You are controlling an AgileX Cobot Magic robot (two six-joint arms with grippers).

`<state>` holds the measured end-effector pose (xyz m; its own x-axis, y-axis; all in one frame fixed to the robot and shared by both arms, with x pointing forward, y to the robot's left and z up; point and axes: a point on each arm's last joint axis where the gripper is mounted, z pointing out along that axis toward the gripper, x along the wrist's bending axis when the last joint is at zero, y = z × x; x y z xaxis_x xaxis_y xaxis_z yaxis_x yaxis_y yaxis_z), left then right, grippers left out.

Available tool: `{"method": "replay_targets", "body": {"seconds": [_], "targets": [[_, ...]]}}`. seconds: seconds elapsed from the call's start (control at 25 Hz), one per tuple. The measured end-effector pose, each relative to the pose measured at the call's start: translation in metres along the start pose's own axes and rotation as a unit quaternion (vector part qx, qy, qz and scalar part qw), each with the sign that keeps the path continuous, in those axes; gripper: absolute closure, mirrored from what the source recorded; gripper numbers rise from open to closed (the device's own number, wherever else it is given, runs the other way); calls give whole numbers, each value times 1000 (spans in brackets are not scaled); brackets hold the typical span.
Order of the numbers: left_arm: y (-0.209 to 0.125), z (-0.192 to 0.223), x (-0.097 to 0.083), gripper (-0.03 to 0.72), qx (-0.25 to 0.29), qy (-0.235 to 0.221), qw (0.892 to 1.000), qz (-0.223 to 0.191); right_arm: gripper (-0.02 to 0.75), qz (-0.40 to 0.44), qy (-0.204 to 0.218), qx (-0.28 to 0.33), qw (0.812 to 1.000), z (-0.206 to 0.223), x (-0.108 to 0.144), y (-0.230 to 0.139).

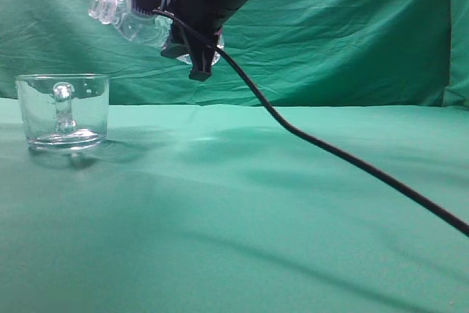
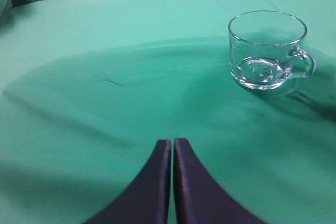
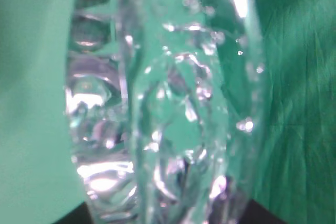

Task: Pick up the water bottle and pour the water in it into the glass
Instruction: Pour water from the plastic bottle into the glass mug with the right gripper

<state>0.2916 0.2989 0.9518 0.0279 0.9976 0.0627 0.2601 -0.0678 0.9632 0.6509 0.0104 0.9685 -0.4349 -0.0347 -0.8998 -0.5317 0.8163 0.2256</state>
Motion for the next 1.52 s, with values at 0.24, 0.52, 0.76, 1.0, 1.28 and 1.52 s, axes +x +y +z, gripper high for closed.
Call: {"method": "replay_targets", "body": {"seconds": [0.24,0.52,0.76,1.0,1.28,1.52], "targets": [[0,0,0,688,0,0,1000,0,514,-20,-1,-1,1000,0,0,0],[0,0,0,688,0,0,1000,0,514,-36,-15,-8,999,0,-3,1],[0,0,0,688,0,0,1000,0,514,-43,-21,-11,999,0,-4,2],[0,0,0,688,0,0,1000,0,514,-45,-28,-15,999,0,-5,3],[0,0,0,688,0,0,1000,0,514,-62,-34,-17,997,0,-6,3],[0,0,0,688,0,0,1000,0,539,-67,-34,-17,997,0,-6,3]]}}
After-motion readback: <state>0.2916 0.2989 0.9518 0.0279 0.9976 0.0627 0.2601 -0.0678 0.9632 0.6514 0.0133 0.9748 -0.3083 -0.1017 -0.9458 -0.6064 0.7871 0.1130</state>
